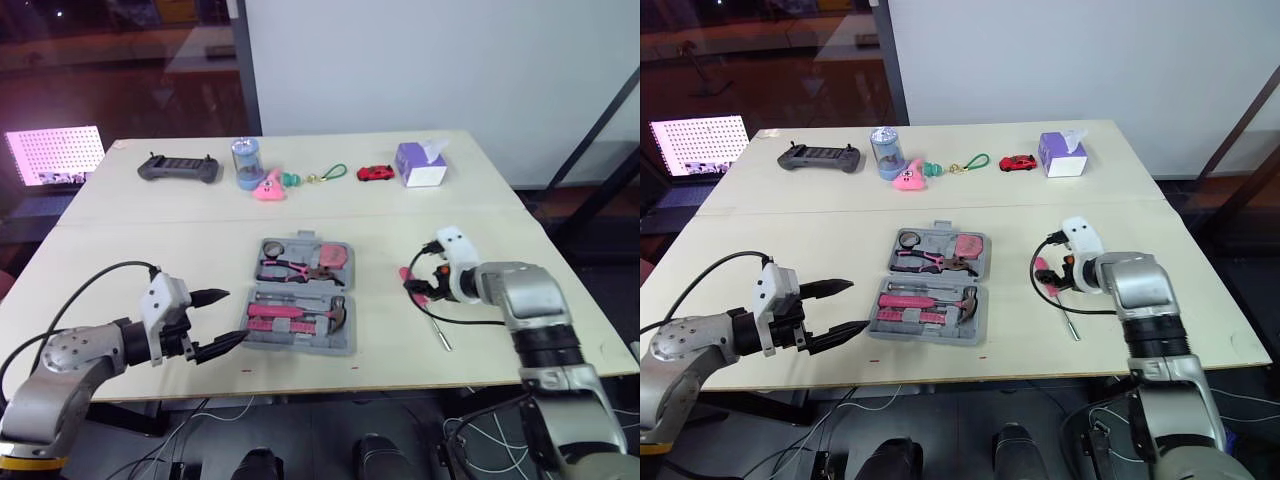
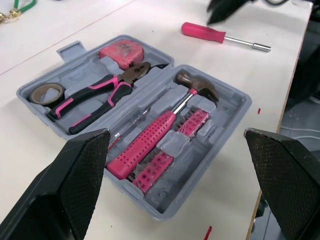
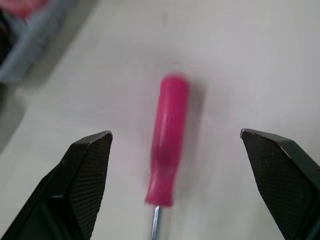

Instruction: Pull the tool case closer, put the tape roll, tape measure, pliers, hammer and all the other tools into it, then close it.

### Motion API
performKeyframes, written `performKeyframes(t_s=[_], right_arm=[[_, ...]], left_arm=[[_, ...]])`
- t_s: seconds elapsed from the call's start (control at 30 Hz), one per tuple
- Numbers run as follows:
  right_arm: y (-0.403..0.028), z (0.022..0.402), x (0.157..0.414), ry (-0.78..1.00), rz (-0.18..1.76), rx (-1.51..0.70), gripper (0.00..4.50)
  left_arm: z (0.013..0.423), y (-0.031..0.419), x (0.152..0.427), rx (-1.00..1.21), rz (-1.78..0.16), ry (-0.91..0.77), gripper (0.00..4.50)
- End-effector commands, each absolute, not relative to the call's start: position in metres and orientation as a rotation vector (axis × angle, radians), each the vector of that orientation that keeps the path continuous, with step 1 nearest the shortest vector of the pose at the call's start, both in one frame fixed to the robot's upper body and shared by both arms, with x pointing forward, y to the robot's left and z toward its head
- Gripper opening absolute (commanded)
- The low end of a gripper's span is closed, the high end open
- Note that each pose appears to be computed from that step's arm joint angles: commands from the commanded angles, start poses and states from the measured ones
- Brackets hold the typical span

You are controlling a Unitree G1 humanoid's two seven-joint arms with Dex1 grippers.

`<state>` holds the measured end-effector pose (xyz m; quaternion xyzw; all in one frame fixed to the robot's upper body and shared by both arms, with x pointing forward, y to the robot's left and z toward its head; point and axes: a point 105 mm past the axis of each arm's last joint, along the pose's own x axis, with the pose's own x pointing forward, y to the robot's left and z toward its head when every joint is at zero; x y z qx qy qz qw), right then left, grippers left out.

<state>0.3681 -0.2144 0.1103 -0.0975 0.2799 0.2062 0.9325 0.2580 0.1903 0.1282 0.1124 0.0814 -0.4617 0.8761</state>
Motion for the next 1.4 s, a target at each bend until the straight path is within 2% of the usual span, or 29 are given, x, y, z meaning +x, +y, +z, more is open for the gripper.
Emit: performKeyframes(t_s=[0.03,0.13,0.43,0.53,0.73,0.77,0.87,1.07,1.27,1.3,1.4], right_arm=[[-0.214,0.119,0.365,0.475,0.458,-0.237,4.41],[-0.212,0.106,0.36,0.461,0.444,-0.123,4.41],[-0.216,0.065,0.356,0.489,0.386,-0.157,4.41],[-0.212,0.06,0.355,0.497,0.387,-0.145,3.6],[-0.207,0.054,0.351,0.504,0.388,-0.138,0.63],[-0.207,0.057,0.352,0.496,0.387,-0.138,0.38],[-0.208,0.079,0.358,0.451,0.391,-0.172,0.4],[-0.193,0.153,0.378,0.349,0.443,-0.225,0.4],[-0.152,0.191,0.377,0.327,0.666,-0.518,0.4],[-0.142,0.192,0.373,0.348,0.743,-0.617,0.4],[-0.103,0.191,0.349,0.434,0.999,-0.71,0.4]], left_arm=[[0.134,0.188,0.26,0.257,-0.98,0.148,4.5],[0.136,0.187,0.263,0.256,-0.988,0.142,4.5],[0.138,0.191,0.266,0.275,-0.994,0.144,4.5],[0.139,0.191,0.266,0.277,-0.994,0.144,4.5],[0.139,0.195,0.263,0.282,-0.988,0.15,4.5],[0.138,0.196,0.262,0.282,-0.986,0.152,4.5],[0.138,0.199,0.262,0.285,-0.98,0.157,4.5],[0.137,0.21,0.258,0.283,-0.947,0.169,4.5],[0.132,0.22,0.252,0.27,-0.913,0.186,4.5],[0.13,0.223,0.251,0.271,-0.904,0.193,4.5],[0.127,0.231,0.244,0.27,-0.872,0.208,4.5]])
